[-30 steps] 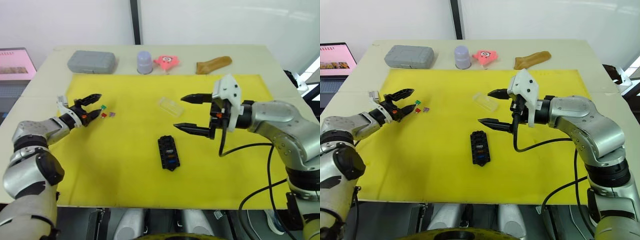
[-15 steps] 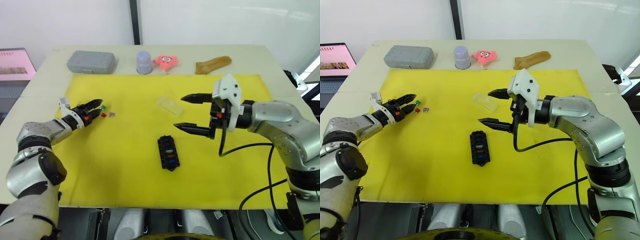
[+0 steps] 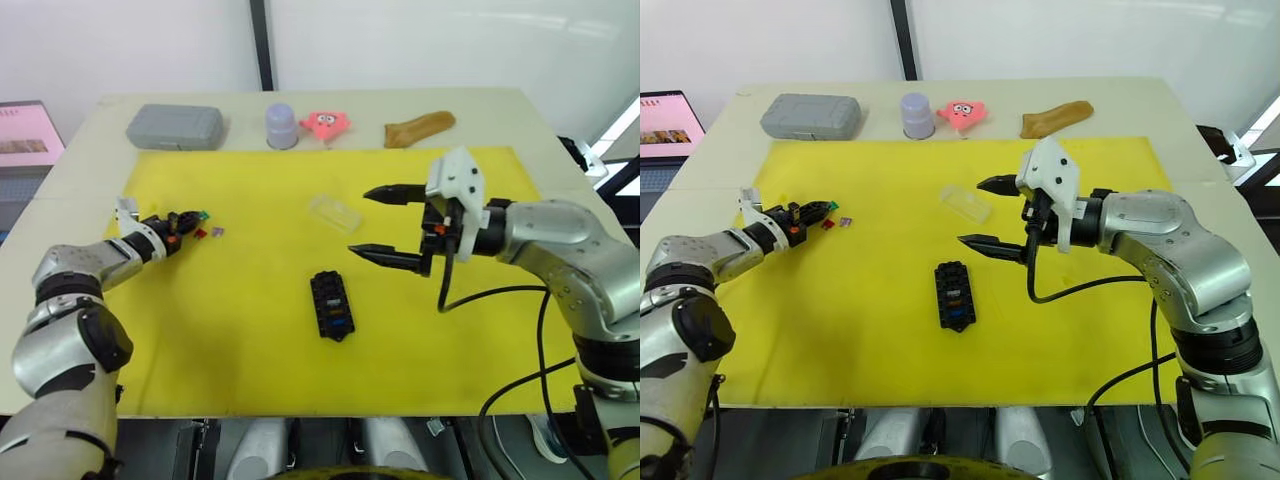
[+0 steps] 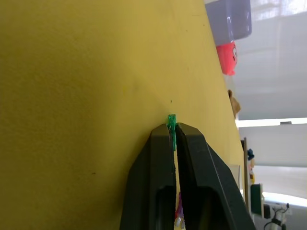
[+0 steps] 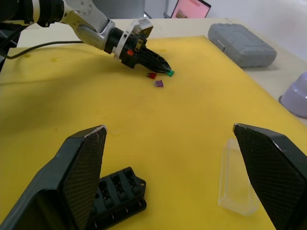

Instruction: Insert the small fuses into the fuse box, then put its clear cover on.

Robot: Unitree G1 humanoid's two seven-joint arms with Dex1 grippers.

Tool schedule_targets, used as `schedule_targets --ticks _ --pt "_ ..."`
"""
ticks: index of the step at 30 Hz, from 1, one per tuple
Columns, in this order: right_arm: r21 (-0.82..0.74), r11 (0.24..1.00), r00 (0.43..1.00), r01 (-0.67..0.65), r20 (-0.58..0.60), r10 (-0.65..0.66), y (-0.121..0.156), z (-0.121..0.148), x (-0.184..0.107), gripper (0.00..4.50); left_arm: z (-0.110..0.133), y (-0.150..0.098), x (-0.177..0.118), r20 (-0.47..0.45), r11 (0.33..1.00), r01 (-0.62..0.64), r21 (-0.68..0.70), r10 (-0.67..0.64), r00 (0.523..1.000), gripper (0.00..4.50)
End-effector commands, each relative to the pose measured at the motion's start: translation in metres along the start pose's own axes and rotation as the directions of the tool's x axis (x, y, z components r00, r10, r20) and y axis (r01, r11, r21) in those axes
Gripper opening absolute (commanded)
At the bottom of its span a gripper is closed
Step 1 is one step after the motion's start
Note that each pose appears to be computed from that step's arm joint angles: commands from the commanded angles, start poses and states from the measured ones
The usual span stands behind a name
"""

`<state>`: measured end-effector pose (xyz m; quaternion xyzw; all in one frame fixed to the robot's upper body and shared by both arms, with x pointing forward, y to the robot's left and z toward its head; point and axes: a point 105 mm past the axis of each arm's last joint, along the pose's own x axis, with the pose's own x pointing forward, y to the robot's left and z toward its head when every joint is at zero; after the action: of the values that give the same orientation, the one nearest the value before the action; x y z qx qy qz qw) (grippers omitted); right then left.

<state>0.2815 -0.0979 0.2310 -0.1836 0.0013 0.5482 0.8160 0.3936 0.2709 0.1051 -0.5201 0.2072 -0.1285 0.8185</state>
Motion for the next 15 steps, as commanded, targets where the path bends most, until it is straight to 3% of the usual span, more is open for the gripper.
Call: schedule_targets --ticks 1,8,13,15 --pt "-0.053 0.998 1.0 0.019 0.02 -0.018 -0.002 0.011 -0.007 4.5 0.012 0.013 -0.021 0.011 0.997 -0.07 0.024 0.07 0.997 0.07" --pt "0.025 0.999 0.997 0.039 0.069 -0.041 -0.004 0.011 -0.014 4.5 0.043 -0.045 -0.066 0.02 0.99 0.097 0.105 -0.1 0.995 0.07" --pt "0.262 0.964 0.96 0.036 0.259 -0.107 -0.009 0.035 -0.015 4.5 0.017 -0.111 -0.078 -0.104 0.922 0.314 0.226 -0.297 0.949 0.07" --pt "0.316 0.949 0.948 0.009 0.299 -0.109 -0.007 0.041 -0.014 4.5 0.004 -0.124 -0.076 -0.138 0.897 0.354 0.264 -0.328 0.935 0.07"
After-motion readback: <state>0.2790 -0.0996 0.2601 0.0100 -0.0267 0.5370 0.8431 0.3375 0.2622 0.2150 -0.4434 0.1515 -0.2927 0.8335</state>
